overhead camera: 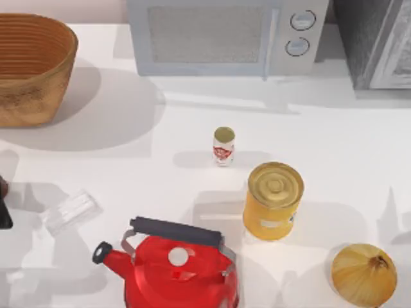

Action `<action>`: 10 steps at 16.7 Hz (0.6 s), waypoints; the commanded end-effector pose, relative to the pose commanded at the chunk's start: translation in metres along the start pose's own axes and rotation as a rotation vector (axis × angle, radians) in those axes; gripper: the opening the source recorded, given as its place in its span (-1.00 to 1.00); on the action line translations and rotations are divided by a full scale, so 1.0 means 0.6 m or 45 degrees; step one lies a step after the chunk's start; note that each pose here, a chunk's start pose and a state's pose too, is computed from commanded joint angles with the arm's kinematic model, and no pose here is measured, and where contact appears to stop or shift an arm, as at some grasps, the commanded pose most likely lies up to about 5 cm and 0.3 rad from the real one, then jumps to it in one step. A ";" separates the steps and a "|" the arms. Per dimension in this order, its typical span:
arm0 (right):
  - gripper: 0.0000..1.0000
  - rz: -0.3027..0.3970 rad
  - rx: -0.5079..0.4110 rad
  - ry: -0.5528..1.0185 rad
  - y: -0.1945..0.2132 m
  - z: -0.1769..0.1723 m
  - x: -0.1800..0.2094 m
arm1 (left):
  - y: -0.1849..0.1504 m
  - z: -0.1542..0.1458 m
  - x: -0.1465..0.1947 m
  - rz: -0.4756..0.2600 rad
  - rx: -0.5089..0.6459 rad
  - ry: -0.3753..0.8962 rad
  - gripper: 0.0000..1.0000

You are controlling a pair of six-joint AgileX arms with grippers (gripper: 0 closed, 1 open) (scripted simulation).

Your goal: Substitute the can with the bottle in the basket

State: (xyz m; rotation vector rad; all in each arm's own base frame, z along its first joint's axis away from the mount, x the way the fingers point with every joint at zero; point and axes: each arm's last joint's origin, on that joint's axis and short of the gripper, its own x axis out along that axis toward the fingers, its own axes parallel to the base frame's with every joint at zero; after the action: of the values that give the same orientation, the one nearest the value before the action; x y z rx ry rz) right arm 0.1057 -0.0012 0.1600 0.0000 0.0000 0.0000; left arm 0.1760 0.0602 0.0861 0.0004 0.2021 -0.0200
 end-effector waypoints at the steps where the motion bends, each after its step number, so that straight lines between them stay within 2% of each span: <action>1: 1.00 0.000 0.000 0.000 0.000 0.000 0.000 | 0.000 0.000 0.000 0.000 0.000 0.000 1.00; 6: 1.00 0.000 0.000 0.000 0.000 0.000 0.000 | 0.001 0.001 0.011 -0.001 -0.002 0.000 1.00; 10: 1.00 0.000 0.000 0.000 0.000 0.000 0.000 | 0.007 0.006 0.070 0.001 0.003 -0.008 1.00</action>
State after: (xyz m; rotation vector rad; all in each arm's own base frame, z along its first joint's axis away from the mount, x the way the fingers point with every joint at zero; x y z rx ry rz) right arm 0.1057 -0.0012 0.1600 0.0000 0.0000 0.0000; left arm 0.2180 0.0633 0.0810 0.0029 0.1959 -0.0194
